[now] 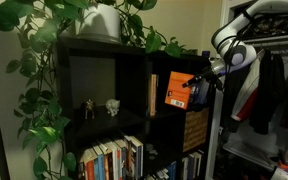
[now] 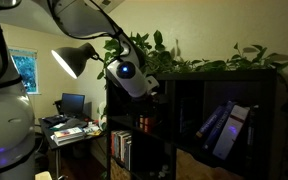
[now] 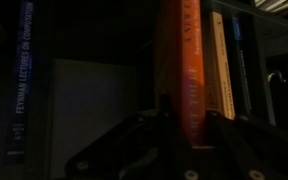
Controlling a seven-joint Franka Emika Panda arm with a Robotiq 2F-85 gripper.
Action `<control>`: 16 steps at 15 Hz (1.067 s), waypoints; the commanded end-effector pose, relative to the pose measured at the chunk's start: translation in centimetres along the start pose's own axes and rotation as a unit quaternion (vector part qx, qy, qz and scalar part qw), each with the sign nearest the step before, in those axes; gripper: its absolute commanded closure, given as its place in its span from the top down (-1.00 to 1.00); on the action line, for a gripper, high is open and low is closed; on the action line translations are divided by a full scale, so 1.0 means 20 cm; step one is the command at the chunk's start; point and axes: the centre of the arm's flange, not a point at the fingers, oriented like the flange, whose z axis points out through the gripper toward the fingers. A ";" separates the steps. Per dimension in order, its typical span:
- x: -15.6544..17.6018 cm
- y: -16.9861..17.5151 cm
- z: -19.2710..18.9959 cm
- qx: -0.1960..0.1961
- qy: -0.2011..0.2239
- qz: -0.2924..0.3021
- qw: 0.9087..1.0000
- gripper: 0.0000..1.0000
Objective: Pick up the orange book from the top right compartment of the book shelf and put it in the top middle compartment of the book shelf.
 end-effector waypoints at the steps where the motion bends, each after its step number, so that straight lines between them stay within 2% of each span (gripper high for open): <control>1: -0.04 0.02 0.22 -0.034 0.016 -0.021 0.999 -0.88; 7: -0.10 -0.07 0.44 -0.040 0.011 -0.055 0.998 -0.88; 16: 0.13 -0.19 0.55 -0.037 0.028 -0.112 0.993 -0.88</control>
